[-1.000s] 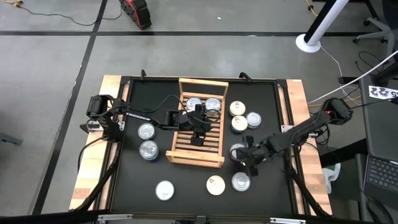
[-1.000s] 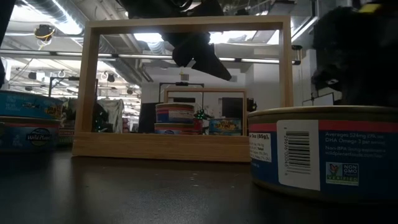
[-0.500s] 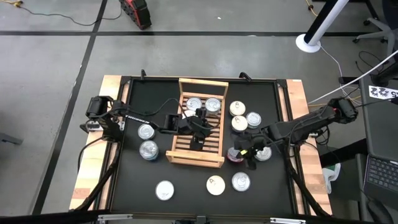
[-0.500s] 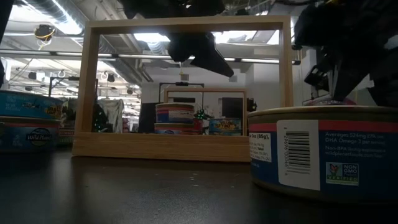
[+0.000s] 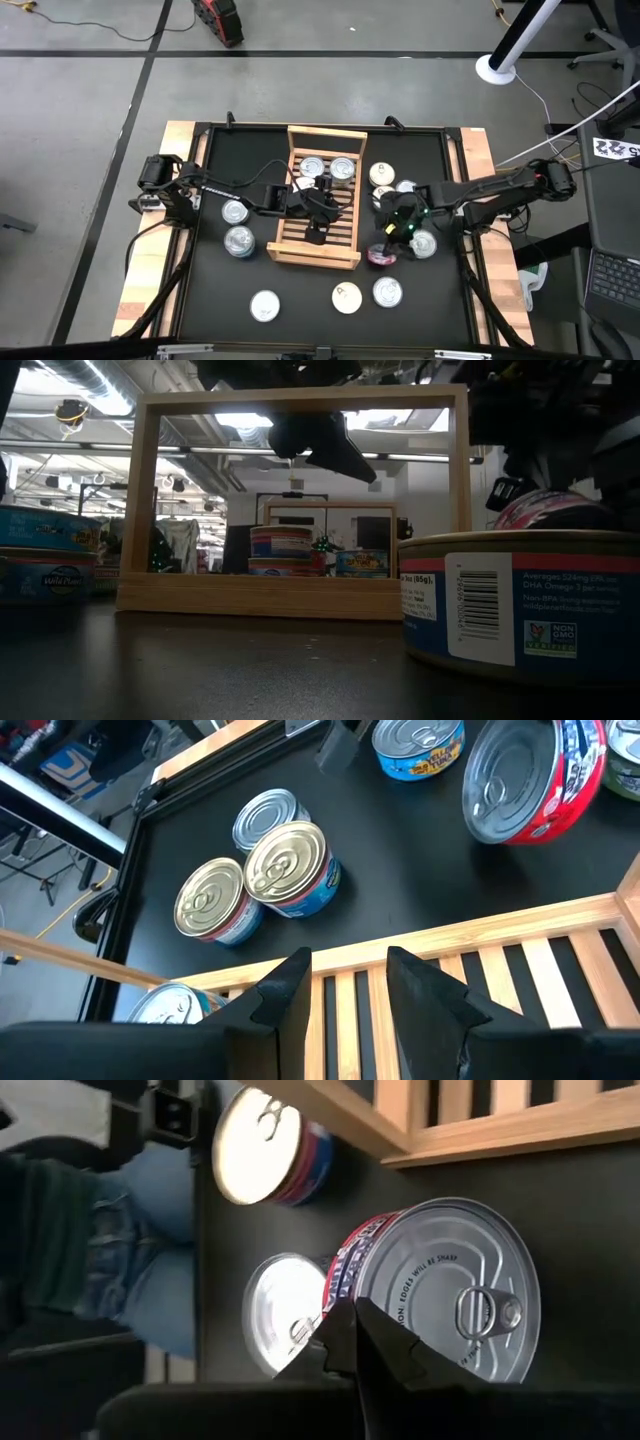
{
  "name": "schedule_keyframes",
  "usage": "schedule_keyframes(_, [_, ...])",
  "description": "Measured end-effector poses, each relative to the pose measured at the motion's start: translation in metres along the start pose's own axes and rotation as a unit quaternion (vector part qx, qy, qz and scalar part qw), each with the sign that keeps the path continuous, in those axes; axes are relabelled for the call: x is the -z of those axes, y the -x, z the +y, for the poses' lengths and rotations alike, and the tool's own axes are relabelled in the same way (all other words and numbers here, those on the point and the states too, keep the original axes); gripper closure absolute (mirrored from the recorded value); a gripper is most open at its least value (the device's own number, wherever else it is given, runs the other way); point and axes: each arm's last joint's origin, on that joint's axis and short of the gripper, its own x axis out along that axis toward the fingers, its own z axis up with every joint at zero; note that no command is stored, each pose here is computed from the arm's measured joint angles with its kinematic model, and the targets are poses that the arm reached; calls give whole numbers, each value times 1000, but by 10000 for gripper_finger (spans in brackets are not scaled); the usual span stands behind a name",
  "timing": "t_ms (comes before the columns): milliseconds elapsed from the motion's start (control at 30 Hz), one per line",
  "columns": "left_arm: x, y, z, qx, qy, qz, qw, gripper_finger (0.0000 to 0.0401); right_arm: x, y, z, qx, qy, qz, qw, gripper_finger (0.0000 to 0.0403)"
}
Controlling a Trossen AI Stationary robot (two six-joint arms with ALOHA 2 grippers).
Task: Stack canned seafood by type on shelf
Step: Stack the red tuna can on top of the other red tuna cans on the shelf
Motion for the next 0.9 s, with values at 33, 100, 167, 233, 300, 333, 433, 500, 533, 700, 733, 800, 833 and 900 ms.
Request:
schedule_keyframes(33, [0, 0, 0, 0, 0, 0, 1000, 274, 0, 0, -1, -9, 2, 4, 1000, 403])
schedule_keyframes(100, [0, 0, 0, 0, 0, 0, 1000, 274, 0, -1, -2, -23, 11, 12, 1000, 403])
schedule_keyframes(167, [0, 0, 0, 0, 0, 0, 1000, 274, 0, -4, -3, -31, 15, 22, 999, 403])
schedule_keyframes(233, [0, 0, 0, 0, 0, 0, 1000, 274, 0, -8, -5, -42, 11, 34, 998, 403])
schedule_keyframes(300, [0, 0, 0, 0, 0, 0, 1000, 274, 0, -11, -6, -56, 7, 45, 997, 403])
schedule_keyframes(333, [0, 0, 0, 0, 0, 0, 1000, 274, 0, -12, -6, -61, 9, 49, 997, 403])
schedule_keyframes(433, [0, 0, 0, 0, 0, 0, 1000, 274, 0, -16, -8, -76, 20, 59, 995, 403])
schedule_keyframes(500, [0, 0, -1, 1, 0, 0, 1000, 274, 0, -18, -10, -81, 18, 66, 994, 403])
schedule_keyframes(533, [0, 0, -1, 1, -1, 0, 1000, 274, 0, -19, -10, -82, 17, 67, 994, 403])
schedule_keyframes(700, [0, 0, -1, 2, -1, 1, 1000, 274, 0, -20, -11, -83, 27, 68, 994, 403])
schedule_keyframes(733, [0, 0, -1, 2, -1, 1, 1000, 274, 0, -20, -11, -83, 28, 68, 994, 403])
schedule_keyframes(800, [0, 0, -1, 2, -1, 1, 1000, 274, 0, -19, -11, -82, 28, 68, 994, 403])
schedule_keyframes(833, [0, 0, -1, 2, -2, 1, 1000, 274, 0, -20, -11, -79, 28, 67, 994, 402])
schedule_keyframes(900, [0, 0, -1, 2, -2, 1, 1000, 274, 0, -20, -11, -72, 28, 65, 995, 402])
